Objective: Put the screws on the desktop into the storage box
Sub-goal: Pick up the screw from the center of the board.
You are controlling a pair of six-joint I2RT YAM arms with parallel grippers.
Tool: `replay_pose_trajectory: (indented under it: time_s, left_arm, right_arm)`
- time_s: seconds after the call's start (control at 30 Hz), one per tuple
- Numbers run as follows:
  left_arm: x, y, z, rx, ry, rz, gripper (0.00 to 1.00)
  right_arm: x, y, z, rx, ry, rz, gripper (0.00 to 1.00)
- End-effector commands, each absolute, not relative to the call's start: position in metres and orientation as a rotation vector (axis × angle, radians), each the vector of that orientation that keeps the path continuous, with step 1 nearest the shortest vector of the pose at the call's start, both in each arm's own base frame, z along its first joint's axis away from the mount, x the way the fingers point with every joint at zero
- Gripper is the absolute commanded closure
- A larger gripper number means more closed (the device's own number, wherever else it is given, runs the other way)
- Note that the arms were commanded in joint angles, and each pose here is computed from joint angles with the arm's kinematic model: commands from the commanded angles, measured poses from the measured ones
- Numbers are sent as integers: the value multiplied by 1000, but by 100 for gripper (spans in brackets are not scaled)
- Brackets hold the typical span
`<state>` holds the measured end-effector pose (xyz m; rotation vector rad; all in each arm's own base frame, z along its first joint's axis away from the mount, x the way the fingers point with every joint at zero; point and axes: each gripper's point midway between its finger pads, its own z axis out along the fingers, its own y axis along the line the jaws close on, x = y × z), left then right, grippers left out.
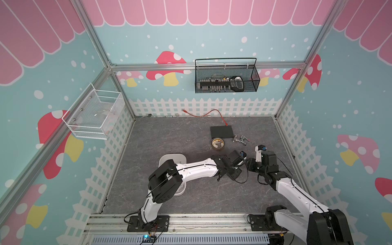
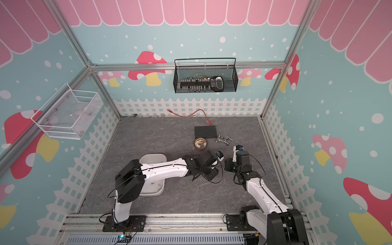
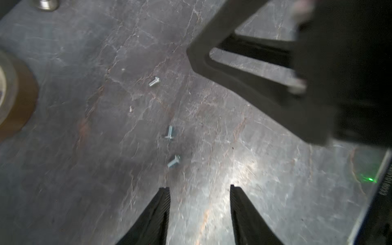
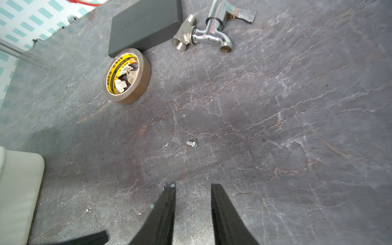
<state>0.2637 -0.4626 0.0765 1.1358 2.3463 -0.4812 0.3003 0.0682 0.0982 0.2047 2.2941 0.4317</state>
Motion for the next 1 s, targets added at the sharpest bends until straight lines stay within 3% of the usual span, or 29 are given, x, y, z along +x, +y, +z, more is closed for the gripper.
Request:
replay_pose_trajectory:
  time_s: [0.0,0.43,0.97]
  left_arm:
    - [273,-469,73,1226,2323,-492,51]
    - [285,-457,30,1226,2419,-394,59]
    - [269,-445,-3,1262,2472,-299,73]
  right_arm:
    - [301,60,108,222,2235,396,65]
    - [303,68,96,204,2288,441,65]
    - [303,71,85,204,2329,460,64]
